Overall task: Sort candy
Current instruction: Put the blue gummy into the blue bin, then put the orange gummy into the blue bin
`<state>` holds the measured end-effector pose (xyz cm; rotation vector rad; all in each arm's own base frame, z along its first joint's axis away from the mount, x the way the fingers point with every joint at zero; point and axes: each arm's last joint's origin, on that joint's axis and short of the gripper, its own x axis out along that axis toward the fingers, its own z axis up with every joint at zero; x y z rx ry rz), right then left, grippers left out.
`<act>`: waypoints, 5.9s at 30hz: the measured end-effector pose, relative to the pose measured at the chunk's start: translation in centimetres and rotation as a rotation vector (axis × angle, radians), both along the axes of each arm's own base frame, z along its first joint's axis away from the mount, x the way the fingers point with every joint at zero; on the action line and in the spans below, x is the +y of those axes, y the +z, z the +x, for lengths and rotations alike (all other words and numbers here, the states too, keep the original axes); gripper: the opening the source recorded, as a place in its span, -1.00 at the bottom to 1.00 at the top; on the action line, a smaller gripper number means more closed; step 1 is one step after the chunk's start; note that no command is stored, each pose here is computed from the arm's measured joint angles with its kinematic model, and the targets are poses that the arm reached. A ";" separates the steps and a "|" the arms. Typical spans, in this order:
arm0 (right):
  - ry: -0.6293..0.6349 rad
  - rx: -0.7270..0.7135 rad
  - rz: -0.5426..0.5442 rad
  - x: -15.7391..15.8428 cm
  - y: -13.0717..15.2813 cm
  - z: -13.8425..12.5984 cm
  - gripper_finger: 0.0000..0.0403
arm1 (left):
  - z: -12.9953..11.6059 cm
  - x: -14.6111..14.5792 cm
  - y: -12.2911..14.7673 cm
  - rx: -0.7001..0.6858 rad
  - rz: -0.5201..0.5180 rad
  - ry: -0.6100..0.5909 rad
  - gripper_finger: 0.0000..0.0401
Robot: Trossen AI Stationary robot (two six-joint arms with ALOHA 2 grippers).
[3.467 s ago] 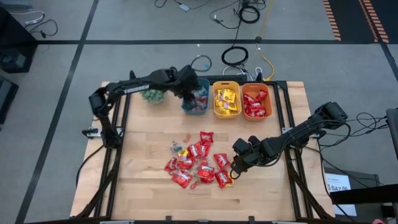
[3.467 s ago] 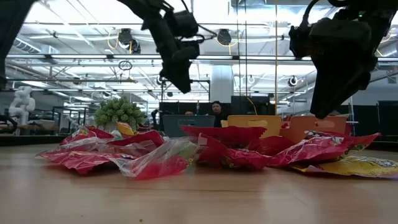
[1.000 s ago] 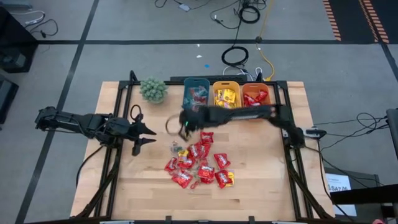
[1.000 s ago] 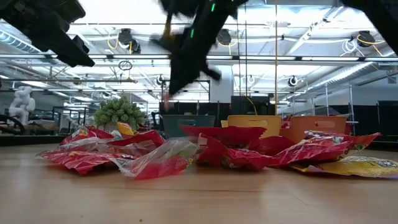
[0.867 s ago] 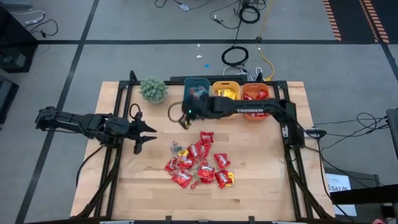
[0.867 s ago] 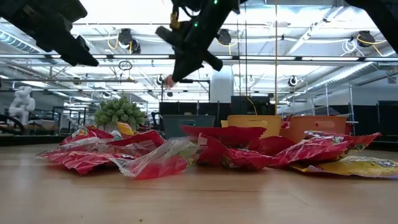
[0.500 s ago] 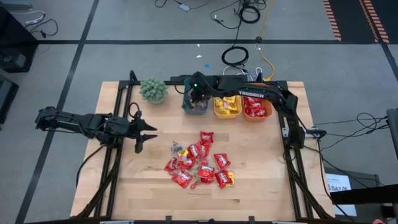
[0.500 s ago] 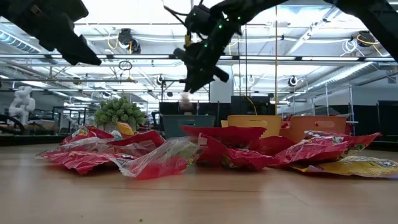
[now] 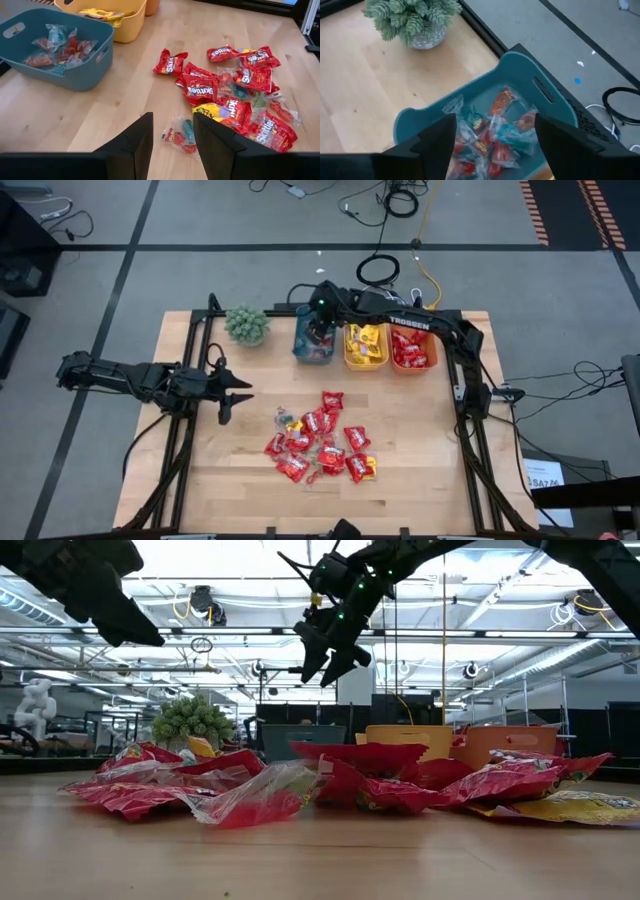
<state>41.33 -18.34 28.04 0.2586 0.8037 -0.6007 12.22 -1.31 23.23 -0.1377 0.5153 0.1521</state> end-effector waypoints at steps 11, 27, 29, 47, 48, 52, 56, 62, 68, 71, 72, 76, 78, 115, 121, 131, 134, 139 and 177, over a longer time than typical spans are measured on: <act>0.003 0.002 0.042 2.6 2.1 -0.9 0.24 | 0.0 0.0 0.0 0.001 -0.004 -0.007 -0.26; 0.159 -0.030 0.118 14.5 -1.0 3.9 0.19 | 0.0 -0.2 0.0 0.012 0.013 -0.098 -0.26; 0.206 -0.025 0.107 15.8 -2.5 4.9 0.19 | 0.0 -0.3 -0.1 0.020 0.038 -0.154 -0.26; 0.461 -0.024 0.149 23.0 -12.6 9.4 0.09 | -0.1 -0.8 -0.2 0.034 0.018 -0.339 -0.26; 0.463 -0.024 0.144 23.0 -12.6 9.4 0.06 | -0.1 -0.8 -0.2 0.032 0.019 -0.339 -0.26; 0.454 -0.010 0.140 22.8 -12.8 9.3 -0.07 | -0.1 -0.8 -0.2 0.033 0.019 -0.340 -0.26; 0.444 0.020 0.144 22.3 -13.5 9.2 -0.20 | -0.1 -0.8 -0.2 0.033 0.021 -0.341 -0.26; 0.440 0.040 0.141 22.1 -13.9 9.2 -0.40 | -0.1 -0.8 -0.2 0.033 0.017 -0.339 -0.26; 0.451 0.039 0.139 22.2 -13.6 9.1 -0.84 | -0.1 -0.8 -0.2 0.032 0.017 -0.339 -0.26; 0.438 0.018 0.156 22.1 -12.6 9.1 -0.96 | -0.1 -0.8 -0.2 0.033 0.017 -0.339 -0.26; 0.436 -0.001 0.153 21.9 -11.8 9.2 -0.95 | -0.1 -0.8 -0.2 0.033 0.017 -0.339 -0.26; 0.419 -0.050 0.126 20.2 -7.8 8.8 -0.97 | -0.1 -0.8 -0.2 0.031 0.017 -0.338 -0.26; 0.383 -0.064 0.101 18.9 -5.8 8.2 -0.99 | -0.1 -0.8 -0.1 0.026 0.017 -0.338 -0.26; -0.152 0.218 0.142 2.9 -1.9 -0.2 -0.19 | 0.0 0.0 0.0 -0.004 -0.015 0.025 -0.26; -0.123 0.324 0.201 6.0 -1.8 -0.7 -0.22 | -0.1 0.1 -0.1 0.005 -0.001 0.044 -0.22; -0.084 0.363 0.114 15.1 -0.1 -0.9 -0.31 | -0.1 0.0 -0.2 0.024 -0.016 0.012 0.09; -0.097 0.346 0.101 18.1 -0.4 -0.9 -0.31 | -0.1 -0.1 -0.3 0.030 -0.031 -0.013 0.09; -0.146 0.313 0.151 22.8 -1.4 -1.4 -0.31 | -0.1 -0.2 -0.3 0.036 -0.020 -0.071 0.09; -0.301 0.234 0.294 43.8 -8.8 -17.6 -0.31 | 10.3 -3.3 -9.5 0.528 -0.172 0.245 0.09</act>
